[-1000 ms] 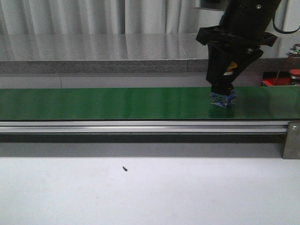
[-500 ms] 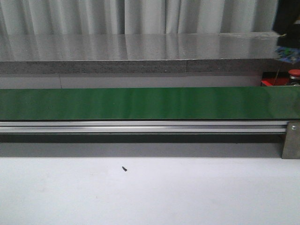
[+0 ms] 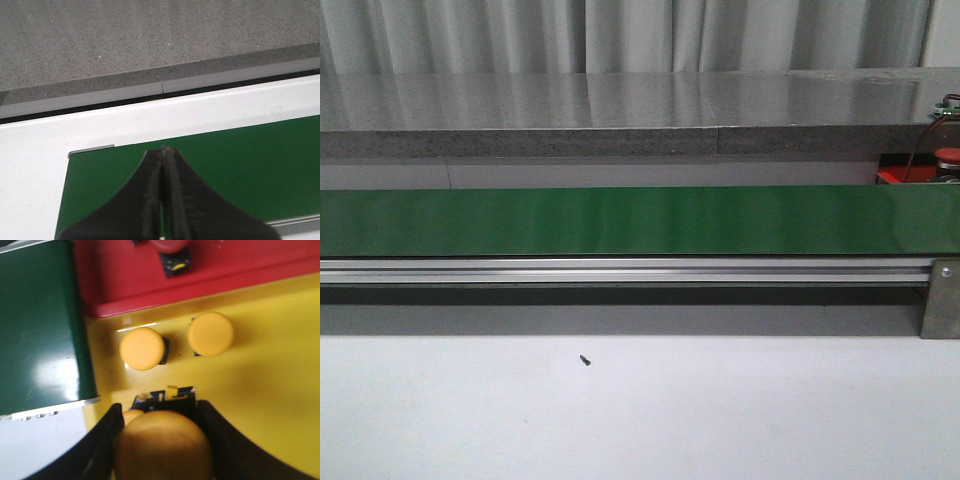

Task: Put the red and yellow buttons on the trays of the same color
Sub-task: 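Place the yellow button on the yellow tray and release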

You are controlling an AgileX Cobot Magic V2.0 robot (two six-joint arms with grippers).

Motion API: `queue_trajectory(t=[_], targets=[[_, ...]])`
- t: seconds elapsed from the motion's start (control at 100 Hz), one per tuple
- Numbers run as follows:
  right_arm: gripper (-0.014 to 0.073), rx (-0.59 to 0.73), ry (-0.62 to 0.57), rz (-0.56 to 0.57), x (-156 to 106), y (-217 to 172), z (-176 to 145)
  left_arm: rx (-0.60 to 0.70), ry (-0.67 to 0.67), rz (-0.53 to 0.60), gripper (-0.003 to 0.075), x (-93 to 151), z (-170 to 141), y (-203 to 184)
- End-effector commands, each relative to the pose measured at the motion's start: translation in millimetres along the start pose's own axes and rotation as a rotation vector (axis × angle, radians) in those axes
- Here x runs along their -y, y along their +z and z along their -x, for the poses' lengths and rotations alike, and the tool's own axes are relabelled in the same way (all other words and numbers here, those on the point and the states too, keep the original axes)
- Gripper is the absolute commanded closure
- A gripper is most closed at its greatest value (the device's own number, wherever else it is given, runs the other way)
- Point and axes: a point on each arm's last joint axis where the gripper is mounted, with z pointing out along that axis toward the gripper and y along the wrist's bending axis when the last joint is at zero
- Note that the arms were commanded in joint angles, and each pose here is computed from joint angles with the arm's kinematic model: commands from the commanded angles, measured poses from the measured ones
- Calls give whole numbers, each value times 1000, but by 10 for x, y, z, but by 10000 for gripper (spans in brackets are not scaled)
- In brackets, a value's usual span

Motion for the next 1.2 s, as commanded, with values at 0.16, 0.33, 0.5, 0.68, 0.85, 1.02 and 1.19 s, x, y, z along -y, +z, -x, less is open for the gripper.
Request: queue_trajectory(t=[0.16, 0.33, 0.5, 0.68, 0.85, 1.02, 1.19], targets=[[301, 135, 87, -24, 156, 129, -108, 96, -17, 22, 740, -21, 144, -70], [301, 87, 108, -29, 220, 392, -152, 94, -17, 22, 740, -20, 143, -69], [301, 19, 125, -19, 271, 623, -169, 94, -17, 22, 740, -20, 143, -69], [301, -23, 138, -17, 319, 816, -183, 94, -17, 22, 740, -20, 143, -69], [301, -32, 150, -23, 367, 890, -190, 94, -17, 22, 740, -20, 143, -69], [279, -60, 162, -18, 398, 919, -220, 94, -17, 22, 740, -20, 143, -69], [129, -81, 164, -9, 389, 918, -234, 94, -17, 22, 740, -20, 143, -69]])
